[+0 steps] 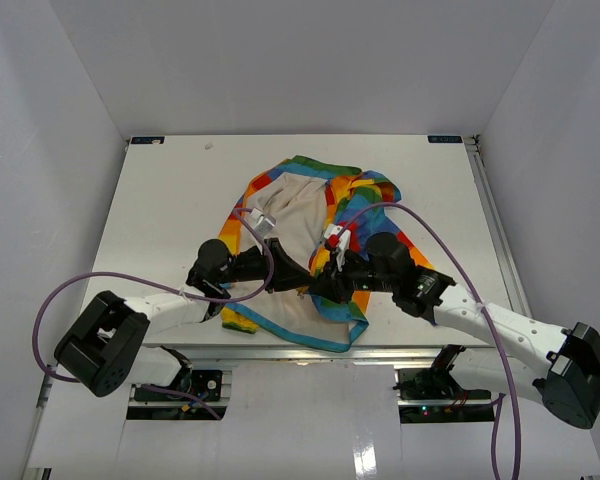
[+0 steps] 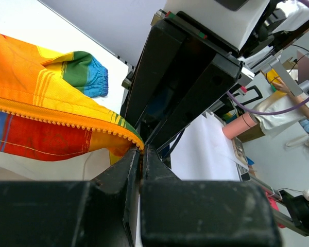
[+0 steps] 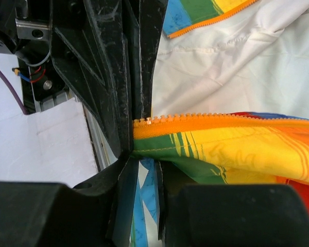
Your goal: Zip up the jacket
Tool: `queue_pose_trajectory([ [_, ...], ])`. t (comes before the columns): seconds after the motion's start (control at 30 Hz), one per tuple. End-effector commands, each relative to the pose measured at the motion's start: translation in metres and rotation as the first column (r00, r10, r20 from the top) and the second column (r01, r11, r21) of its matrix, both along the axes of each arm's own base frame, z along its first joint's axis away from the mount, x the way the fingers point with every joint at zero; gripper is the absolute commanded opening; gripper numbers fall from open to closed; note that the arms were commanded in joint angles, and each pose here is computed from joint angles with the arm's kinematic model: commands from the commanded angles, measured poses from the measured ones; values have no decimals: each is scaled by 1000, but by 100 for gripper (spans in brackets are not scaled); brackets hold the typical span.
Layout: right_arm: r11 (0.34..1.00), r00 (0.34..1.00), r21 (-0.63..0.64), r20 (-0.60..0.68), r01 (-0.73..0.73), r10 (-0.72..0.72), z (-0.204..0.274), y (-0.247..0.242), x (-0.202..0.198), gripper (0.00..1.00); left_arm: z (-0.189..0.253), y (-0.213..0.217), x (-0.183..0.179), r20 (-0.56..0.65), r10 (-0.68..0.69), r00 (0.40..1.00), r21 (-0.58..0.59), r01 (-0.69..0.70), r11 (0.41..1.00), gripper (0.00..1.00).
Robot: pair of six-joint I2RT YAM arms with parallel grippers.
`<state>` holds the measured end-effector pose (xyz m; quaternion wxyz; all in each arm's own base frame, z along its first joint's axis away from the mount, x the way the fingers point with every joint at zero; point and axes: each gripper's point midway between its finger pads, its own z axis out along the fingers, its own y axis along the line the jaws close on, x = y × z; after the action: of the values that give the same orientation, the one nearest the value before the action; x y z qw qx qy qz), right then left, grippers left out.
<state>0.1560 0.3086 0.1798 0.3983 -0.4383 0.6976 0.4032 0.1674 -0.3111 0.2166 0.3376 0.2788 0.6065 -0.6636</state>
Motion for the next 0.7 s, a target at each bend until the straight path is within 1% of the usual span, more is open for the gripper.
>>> queue_pose_trajectory([
  [0.0,995,997,102,74,15,-22,21,5,5,24,17,-1,-14,54,-71,996,-52,73,996,0],
  [0.1,990,996,141,93,-9,-4,29,5,0,26,17,-2,-14,50,-71,996,-51,73,996,0],
  [0.23,980,992,198,124,-26,1,39,2,-5,34,18,-1,-13,54,-66,996,-56,69,996,0],
  [0.3,975,991,219,136,-28,-2,42,1,-7,36,17,-1,-13,52,-64,997,-58,67,996,0],
  [0.53,970,988,240,153,-39,2,44,0,-9,39,18,-1,-14,49,-65,997,-68,68,995,0],
  [0.67,970,989,239,147,-39,4,42,2,-8,44,19,0,-15,47,-66,997,-80,70,994,0],
])
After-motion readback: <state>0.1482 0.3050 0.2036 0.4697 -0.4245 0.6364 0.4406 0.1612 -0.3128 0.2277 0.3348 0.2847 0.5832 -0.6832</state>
